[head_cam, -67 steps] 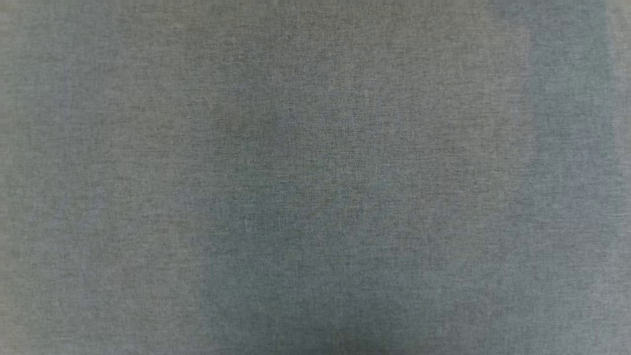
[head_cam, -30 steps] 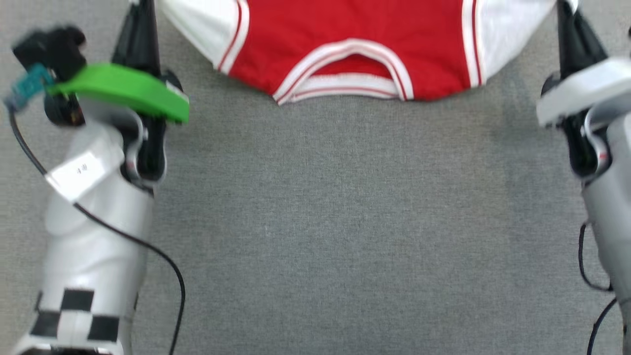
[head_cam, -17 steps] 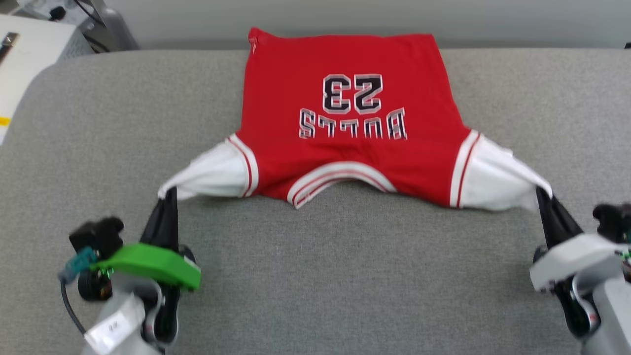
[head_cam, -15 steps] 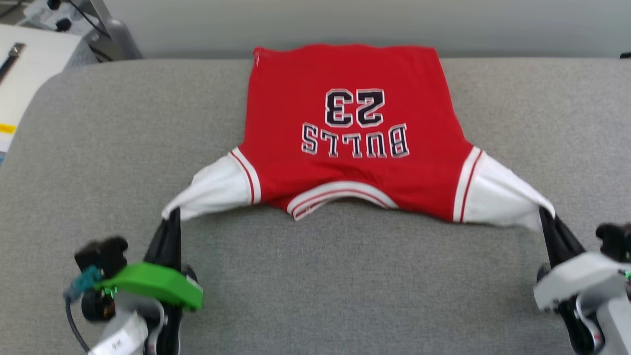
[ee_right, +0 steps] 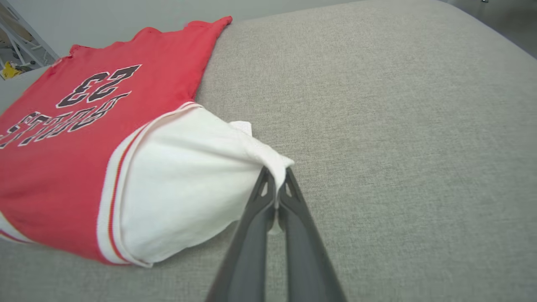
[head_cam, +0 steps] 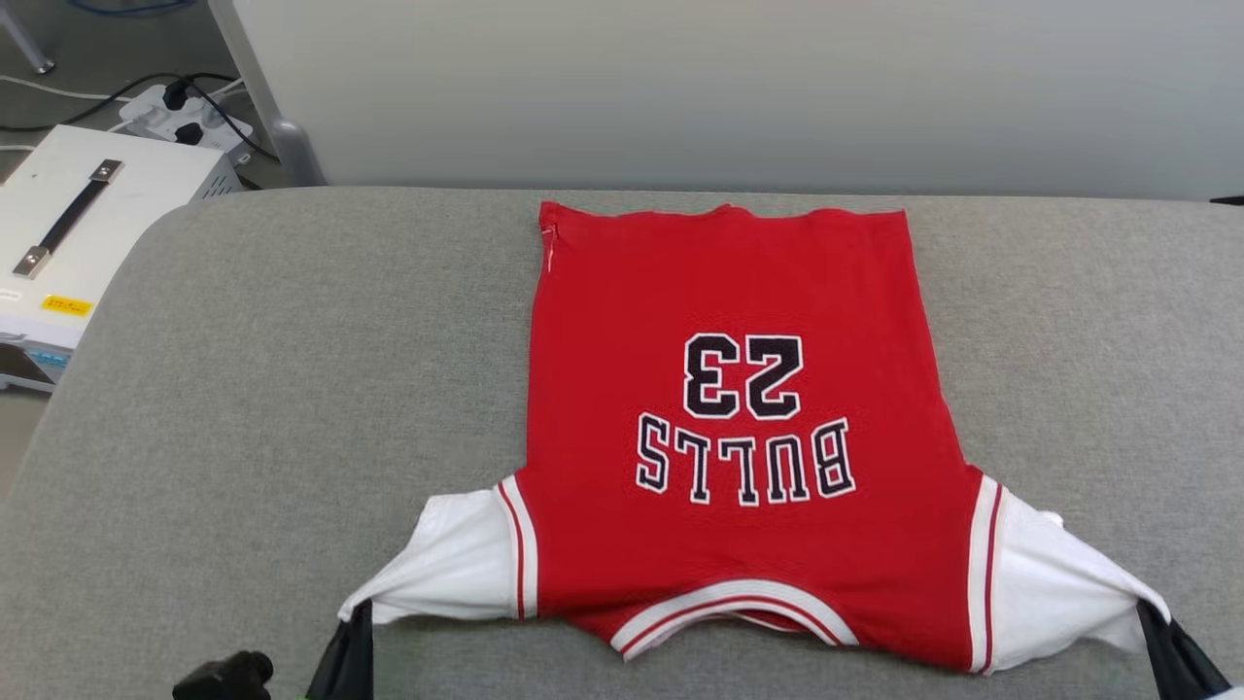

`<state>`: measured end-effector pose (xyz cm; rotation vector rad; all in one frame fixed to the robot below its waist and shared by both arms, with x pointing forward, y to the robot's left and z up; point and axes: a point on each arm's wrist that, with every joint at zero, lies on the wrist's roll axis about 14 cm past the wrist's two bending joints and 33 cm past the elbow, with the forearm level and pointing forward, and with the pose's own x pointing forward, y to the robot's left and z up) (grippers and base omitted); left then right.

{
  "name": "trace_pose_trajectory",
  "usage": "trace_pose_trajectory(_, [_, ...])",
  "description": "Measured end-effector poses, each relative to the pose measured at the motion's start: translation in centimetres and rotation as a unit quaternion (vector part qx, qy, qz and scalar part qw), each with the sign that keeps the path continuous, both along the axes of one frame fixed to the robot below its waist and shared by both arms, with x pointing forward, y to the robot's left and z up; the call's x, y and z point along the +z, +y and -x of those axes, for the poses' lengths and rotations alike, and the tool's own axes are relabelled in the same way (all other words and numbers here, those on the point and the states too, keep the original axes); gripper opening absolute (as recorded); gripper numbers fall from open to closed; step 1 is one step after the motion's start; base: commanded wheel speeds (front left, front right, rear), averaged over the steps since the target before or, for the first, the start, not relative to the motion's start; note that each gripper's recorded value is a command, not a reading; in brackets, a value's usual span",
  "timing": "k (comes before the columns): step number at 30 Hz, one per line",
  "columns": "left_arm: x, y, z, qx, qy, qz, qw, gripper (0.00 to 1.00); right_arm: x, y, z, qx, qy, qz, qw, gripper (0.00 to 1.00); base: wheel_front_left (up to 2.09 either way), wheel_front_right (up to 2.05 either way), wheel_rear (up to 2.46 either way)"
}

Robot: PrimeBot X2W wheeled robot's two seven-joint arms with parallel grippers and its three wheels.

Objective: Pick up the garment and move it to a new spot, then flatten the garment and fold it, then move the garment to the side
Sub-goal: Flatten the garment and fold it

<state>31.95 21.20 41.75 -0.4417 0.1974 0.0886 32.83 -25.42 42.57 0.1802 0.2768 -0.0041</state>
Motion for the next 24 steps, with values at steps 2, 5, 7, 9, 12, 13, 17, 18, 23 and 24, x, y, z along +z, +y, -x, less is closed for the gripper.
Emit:
trace_pose_trajectory(2, [-0.5, -0.2, 0.7, 0.006, 0.010, 0.007, 1.000, 0.00, -0.5, -0.1, 1.0, -0.007, 0.014, -0.007, 1.000, 0.00, 0.00, 0.00, 0.00])
trace_pose_trajectory(5, [-1.1, -0.3, 1.6, 0.010, 0.020, 0.012, 1.000, 0.00, -1.5, -0.1, 2.4, -0.013, 0.038, -0.015, 0.999, 0.00, 0.00, 0.00, 0.00])
trace_pose_trajectory(7, [-1.4, -0.3, 2.0, 0.013, 0.026, 0.011, 1.000, 0.00, -2.0, 0.0, 3.0, -0.013, 0.052, -0.016, 0.998, 0.00, 0.00, 0.00, 0.00])
trace_pose_trajectory(9, [-1.5, -0.3, 2.0, 0.014, 0.027, 0.012, 0.999, 0.00, -1.9, 0.1, 3.0, -0.013, 0.053, -0.016, 0.998, 0.00, 0.00, 0.00, 0.00])
trace_pose_trajectory(12, [-1.3, -0.5, 2.0, 0.011, 0.024, 0.011, 1.000, 0.00, -1.6, 0.1, 2.5, -0.015, 0.051, -0.018, 0.998, 1.00, 0.00, 0.00, 0.00])
trace_pose_trajectory(13, [-1.2, -0.9, 1.9, 0.006, 0.023, 0.011, 1.000, 0.00, -1.3, 0.0, 2.3, -0.017, 0.046, -0.018, 0.999, 1.00, 0.00, 0.00, 0.00])
trace_pose_trajectory(17, [-1.1, -1.8, 1.6, -0.004, 0.020, 0.011, 1.000, 0.00, 0.8, -0.9, 0.4, -0.021, 0.011, -0.004, 1.000, 1.00, 0.00, 0.00, 0.00])
trace_pose_trajectory(18, [-0.9, -1.9, 1.4, -0.005, 0.018, 0.012, 1.000, 0.00, 1.6, -1.2, -0.3, -0.019, -0.002, 0.002, 1.000, 1.00, 0.00, 0.00, 0.00])
trace_pose_trajectory(23, [0.1, -2.5, 0.2, -0.014, -0.001, 0.010, 1.000, 0.00, 6.5, -2.1, -4.4, -0.005, -0.073, 0.042, 0.996, 1.00, 0.00, 0.00, 0.00])
trace_pose_trajectory(24, [0.4, -2.6, -0.2, -0.014, -0.006, 0.009, 1.000, 0.00, 7.9, -2.1, -5.6, 0.003, -0.090, 0.053, 0.995, 1.00, 0.00, 0.00, 0.00])
